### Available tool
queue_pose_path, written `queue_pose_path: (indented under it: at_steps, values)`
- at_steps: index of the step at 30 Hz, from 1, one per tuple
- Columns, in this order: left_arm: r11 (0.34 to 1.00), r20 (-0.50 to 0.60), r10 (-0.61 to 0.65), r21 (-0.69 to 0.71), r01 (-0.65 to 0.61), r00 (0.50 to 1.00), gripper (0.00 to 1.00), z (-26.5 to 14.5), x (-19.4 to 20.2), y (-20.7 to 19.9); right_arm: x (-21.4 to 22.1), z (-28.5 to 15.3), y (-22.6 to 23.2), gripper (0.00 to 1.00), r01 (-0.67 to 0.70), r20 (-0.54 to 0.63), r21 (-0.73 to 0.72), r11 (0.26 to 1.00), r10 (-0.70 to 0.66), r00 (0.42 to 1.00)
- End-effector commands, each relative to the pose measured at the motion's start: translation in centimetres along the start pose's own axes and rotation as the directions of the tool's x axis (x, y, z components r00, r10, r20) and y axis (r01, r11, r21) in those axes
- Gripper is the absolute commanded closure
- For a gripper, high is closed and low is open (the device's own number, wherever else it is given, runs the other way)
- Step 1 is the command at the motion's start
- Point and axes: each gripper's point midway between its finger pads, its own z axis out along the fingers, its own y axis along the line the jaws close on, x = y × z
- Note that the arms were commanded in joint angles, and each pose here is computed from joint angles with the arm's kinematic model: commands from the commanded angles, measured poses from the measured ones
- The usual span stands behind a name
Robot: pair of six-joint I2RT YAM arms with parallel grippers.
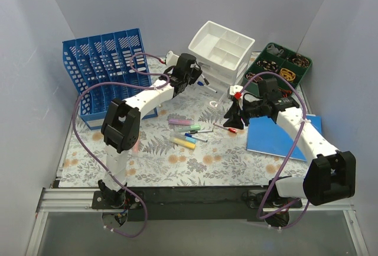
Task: Organize the desk
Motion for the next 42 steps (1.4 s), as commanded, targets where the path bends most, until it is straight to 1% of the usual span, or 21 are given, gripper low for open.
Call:
queue_pose_path:
  at_steps: [1,3,5,9,10,12,14,15,17,18,21,22,24,25,27,28,31,32,34,35,42]
  values:
    - [0.998,0.01,-0.046,0.053,0.046,0.999,0.69,-1.5,-1.3,-2.9,-0.4,-0.3,0.4,0.51,0.011,0.018,-0.007,1.0,-0.011,1.0]
    - [0.998,-0.001,-0.037,0.06,0.037,0.999,0.62,-1.6,-1.2,-3.0,-0.3,-0.3,0.3,0.5,0.011,0.013,-0.003,1.0,-0.011,1.0]
    - [0.997,-0.007,-0.031,0.074,0.031,1.0,0.5,-2.2,-1.3,-3.5,-0.2,-0.3,0.2,0.51,0.009,0.01,0.001,1.0,-0.009,1.0]
    - [0.994,0.007,0.012,0.108,-0.012,1.0,0.47,-3.9,-2.1,-4.3,0.3,-0.3,-0.2,0.5,0.005,-0.004,0.014,1.0,-0.005,1.0]
    - [0.995,0.006,0.035,0.096,-0.035,0.999,0.46,-4.1,-2.1,-3.5,0.4,-0.5,-0.4,0.51,0.001,-0.01,0.023,1.0,-0.001,1.0]
    - [0.985,0.037,0.087,0.15,-0.092,0.996,0.42,-6.4,-3.4,-4.7,0.9,-0.7,-0.9,0.51,0.003,-0.026,0.045,0.999,-0.002,1.0]
    - [0.978,0.037,0.151,0.139,-0.154,0.988,0.39,-7.3,-3.0,-2.7,1.4,-0.8,-1.4,0.5,0.002,-0.05,0.071,0.997,0.001,0.999]
    - [0.959,0.086,0.192,0.195,-0.206,0.978,0.35,-9.4,-4.4,-4.0,1.7,-0.8,-1.7,0.5,0.0,-0.062,0.081,0.997,0.005,0.998]
    - [0.953,0.096,0.222,0.19,-0.237,0.97,0.32,-10.8,-4.7,-2.4,2.6,-0.8,-2.3,0.5,0.002,-0.093,0.114,0.993,0.009,0.996]
    - [0.908,0.135,0.267,0.296,-0.296,0.954,0.28,-13.3,-5.5,-4.8,2.8,-0.9,-2.7,0.5,0.0,-0.102,0.133,0.991,0.014,0.995]
    - [0.848,0.148,0.351,0.369,-0.381,0.924,0.2,-15.9,-4.9,-3.9,4.1,-0.9,-3.9,0.5,-0.002,-0.147,0.196,0.981,0.032,0.989]
    - [0.771,0.169,0.435,0.437,-0.463,0.884,0.11,-18.3,-4.7,-4.4,4.4,-0.8,-4.2,0.5,0.003,-0.162,0.209,0.978,0.031,0.986]
    - [0.695,0.167,0.533,0.473,-0.542,0.829,0.03,-19.5,-3.3,-2.4,5.3,-0.7,-4.9,0.49,0.028,-0.202,0.249,0.968,0.024,0.979]
    - [0.588,0.195,0.613,0.536,-0.606,0.766,0.02,-21.6,-2.5,-2.6,5.9,-0.8,-5.4,0.49,0.044,-0.23,0.273,0.961,0.021,0.973]
    - [0.519,0.184,0.699,0.534,-0.668,0.691,0.02,-22.2,-1.3,0.3,6.8,0.0,-5.5,0.48,0.082,-0.262,0.264,0.961,-0.01,0.965]
    - [0.443,0.23,0.739,0.541,-0.715,0.633,0.02,-23.5,-1.5,0.6,7.1,0.1,-5.6,0.48,0.103,-0.281,0.265,0.959,-0.026,0.959]
    - [0.392,0.2,0.813,0.507,-0.768,0.547,0.02,-23.7,-0.5,5.1,8.2,1.2,-5.4,0.47,0.154,-0.315,0.213,0.965,-0.081,0.946]
    - [0.368,0.233,0.818,0.491,-0.79,0.526,0.02,-24.6,-1.1,5.5,8.8,1.5,-5.3,0.46,0.148,-0.325,0.195,0.969,-0.079,0.942]
    - [0.351,0.235,0.837,0.464,-0.813,0.495,0.02,-24.8,-1.0,7.6,9.2,1.8,-5.5,0.46,0.163,-0.339,0.18,0.97,-0.094,0.936]
    - [0.331,0.274,0.835,0.442,-0.834,0.477,0.02,-25.4,-1.8,7.6,9.7,2.0,-5.6,0.46,0.158,-0.348,0.172,0.972,-0.09,0.933]
    - [0.314,0.306,0.838,0.405,-0.859,0.451,0.02,-26.0,-2.5,8.3,11.8,2.9,-6.3,0.47,0.138,-0.408,0.168,0.976,-0.058,0.911]
